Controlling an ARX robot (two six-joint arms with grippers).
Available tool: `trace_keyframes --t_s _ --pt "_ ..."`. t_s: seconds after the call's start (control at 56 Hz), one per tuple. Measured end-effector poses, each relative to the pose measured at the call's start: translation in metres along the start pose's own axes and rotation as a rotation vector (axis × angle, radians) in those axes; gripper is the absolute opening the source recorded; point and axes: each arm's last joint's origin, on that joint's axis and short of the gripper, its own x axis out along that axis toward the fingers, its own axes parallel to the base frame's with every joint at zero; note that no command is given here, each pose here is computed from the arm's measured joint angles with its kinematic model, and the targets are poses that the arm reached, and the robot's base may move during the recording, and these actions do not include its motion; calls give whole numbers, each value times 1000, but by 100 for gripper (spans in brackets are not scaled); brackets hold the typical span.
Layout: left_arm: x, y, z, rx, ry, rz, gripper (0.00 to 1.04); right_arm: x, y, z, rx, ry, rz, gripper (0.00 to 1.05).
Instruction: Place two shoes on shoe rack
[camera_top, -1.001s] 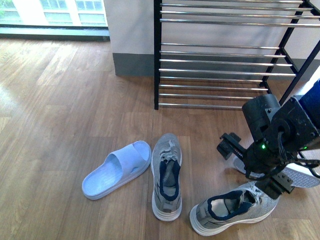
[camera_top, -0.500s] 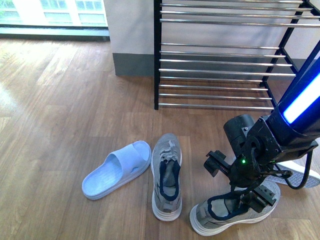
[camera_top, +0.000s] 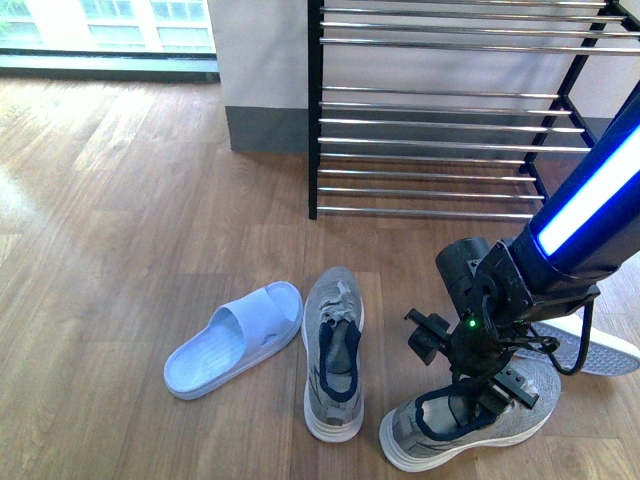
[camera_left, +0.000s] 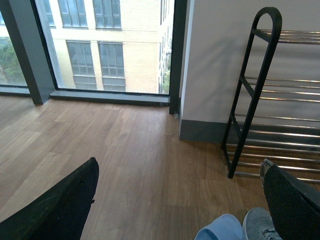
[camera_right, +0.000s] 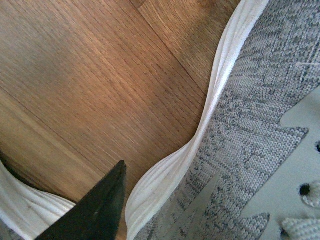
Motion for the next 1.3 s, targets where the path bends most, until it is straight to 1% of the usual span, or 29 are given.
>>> trace_keyframes --t_s 0.071,0.214,0.34,0.518,0.679,0.804,1.001,1.036,1.126,1.197,1.305 --pt "0 0 0 0 0 0 95 4 -3 -2 -16 5 -7 39" --pt "0 0 0 0 0 0 95 8 -7 -4 -46 -1 -22 18" --pt "0 0 0 0 0 0 95 8 -8 -3 -84 -14 -15 4" --pt "0 0 0 0 0 0 95 4 -12 -4 -155 -40 18 3" --pt "0 0 0 0 0 0 95 -17 -23 -6 -248 -67 75 3" --pt "0 0 0 0 0 0 95 -54 -29 -1 -310 -121 160 2" --pt "0 0 0 0 0 0 95 -132 -34 13 -399 -245 337 2" --pt "0 0 0 0 0 0 95 -148 -37 15 -423 -281 364 2" --pt "0 0 0 0 0 0 95 -185 -52 23 -513 -426 405 2" --pt "0 0 0 0 0 0 95 -209 -68 33 -577 -557 417 2" --pt "0 0 0 0 0 0 95 -246 -90 45 -653 -708 475 2"
